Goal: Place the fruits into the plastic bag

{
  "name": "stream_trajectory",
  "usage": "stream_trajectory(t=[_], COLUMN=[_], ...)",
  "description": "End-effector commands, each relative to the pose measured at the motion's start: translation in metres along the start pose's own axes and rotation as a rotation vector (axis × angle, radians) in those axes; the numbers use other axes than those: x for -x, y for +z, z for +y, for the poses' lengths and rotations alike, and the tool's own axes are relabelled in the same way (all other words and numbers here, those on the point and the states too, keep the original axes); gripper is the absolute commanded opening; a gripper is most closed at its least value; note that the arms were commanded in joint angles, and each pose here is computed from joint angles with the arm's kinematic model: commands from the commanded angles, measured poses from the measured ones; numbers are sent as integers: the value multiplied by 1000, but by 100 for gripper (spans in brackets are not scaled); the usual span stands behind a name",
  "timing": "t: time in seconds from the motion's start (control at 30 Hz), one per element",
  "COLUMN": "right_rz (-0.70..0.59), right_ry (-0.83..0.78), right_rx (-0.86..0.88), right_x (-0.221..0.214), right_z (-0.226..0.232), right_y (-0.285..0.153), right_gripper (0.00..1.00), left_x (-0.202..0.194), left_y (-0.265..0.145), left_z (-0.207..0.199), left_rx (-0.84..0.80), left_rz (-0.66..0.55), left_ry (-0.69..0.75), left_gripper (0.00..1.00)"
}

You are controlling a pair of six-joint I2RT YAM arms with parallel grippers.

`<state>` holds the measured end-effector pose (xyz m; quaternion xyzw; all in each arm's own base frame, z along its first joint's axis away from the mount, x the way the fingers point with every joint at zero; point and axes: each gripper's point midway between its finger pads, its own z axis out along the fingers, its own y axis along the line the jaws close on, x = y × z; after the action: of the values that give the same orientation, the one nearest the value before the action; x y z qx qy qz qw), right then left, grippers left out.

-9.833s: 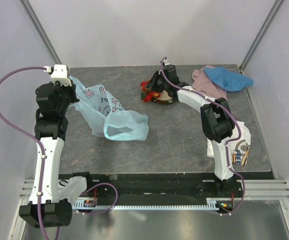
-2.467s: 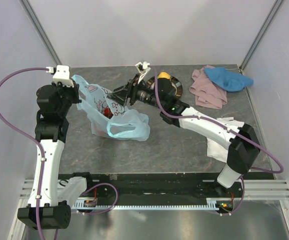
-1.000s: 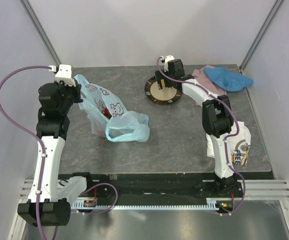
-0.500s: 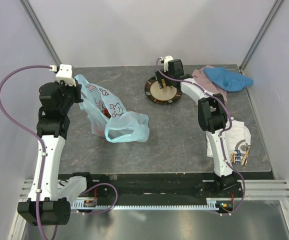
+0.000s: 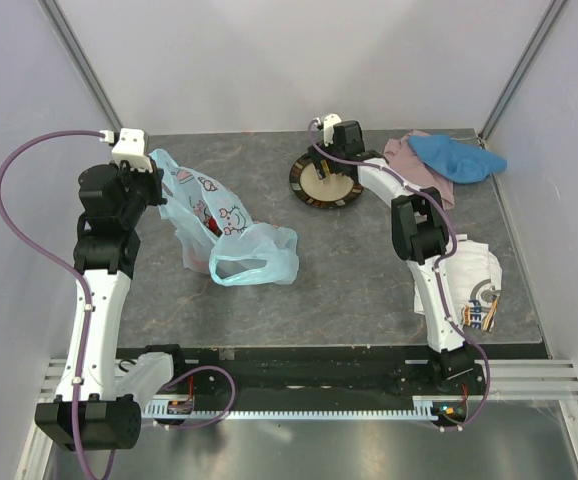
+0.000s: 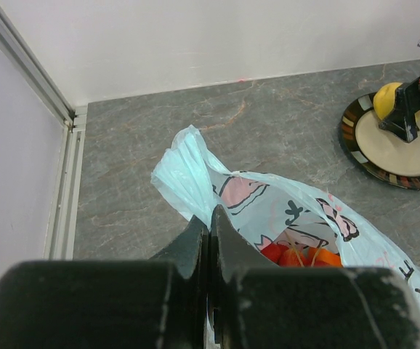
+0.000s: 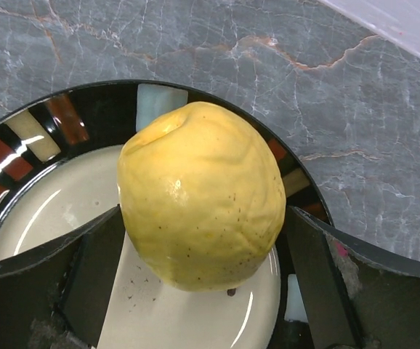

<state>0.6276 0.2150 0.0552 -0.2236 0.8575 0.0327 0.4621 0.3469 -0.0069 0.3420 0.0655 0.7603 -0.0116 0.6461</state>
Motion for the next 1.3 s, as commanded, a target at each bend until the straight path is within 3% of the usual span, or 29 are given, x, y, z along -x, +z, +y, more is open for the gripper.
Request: stream_trajectory(t=[0.0, 0.1, 0.4, 0.57, 0.63, 0.9, 1.1, 1.27], right_rz=[-81, -103, -152, -190, -208, -502, -623, -694], right_ry=[-25, -29, -17, 12, 32, 136, 190, 190], right_rx=[1, 23, 12, -10, -30, 23, 223, 402], right_x=[28, 33, 43, 56, 66, 164, 199, 213], right_z=[-2, 1, -1, -6, -9, -5, 49, 123], right_y=[3, 1, -11, -35, -58, -181, -261, -329], right_gripper=[97, 91, 59, 50, 48, 45, 44, 45], left_x=[13, 14, 15, 16, 16, 17, 17, 18], left_y=[0, -1, -2, -2, -2, -2, -2, -2], left_z=[-4, -4, -5, -6, -6, -9, -12, -12], left_rx=[-23, -23, -28, -31, -34, -49, -62, -66], left_rz=[-43, -46, -51, -53, -53, -59, -61, -66], left_ry=[16, 16, 16, 15, 12, 5, 0, -3], left_gripper=[2, 2, 2, 2, 1, 1, 2, 2])
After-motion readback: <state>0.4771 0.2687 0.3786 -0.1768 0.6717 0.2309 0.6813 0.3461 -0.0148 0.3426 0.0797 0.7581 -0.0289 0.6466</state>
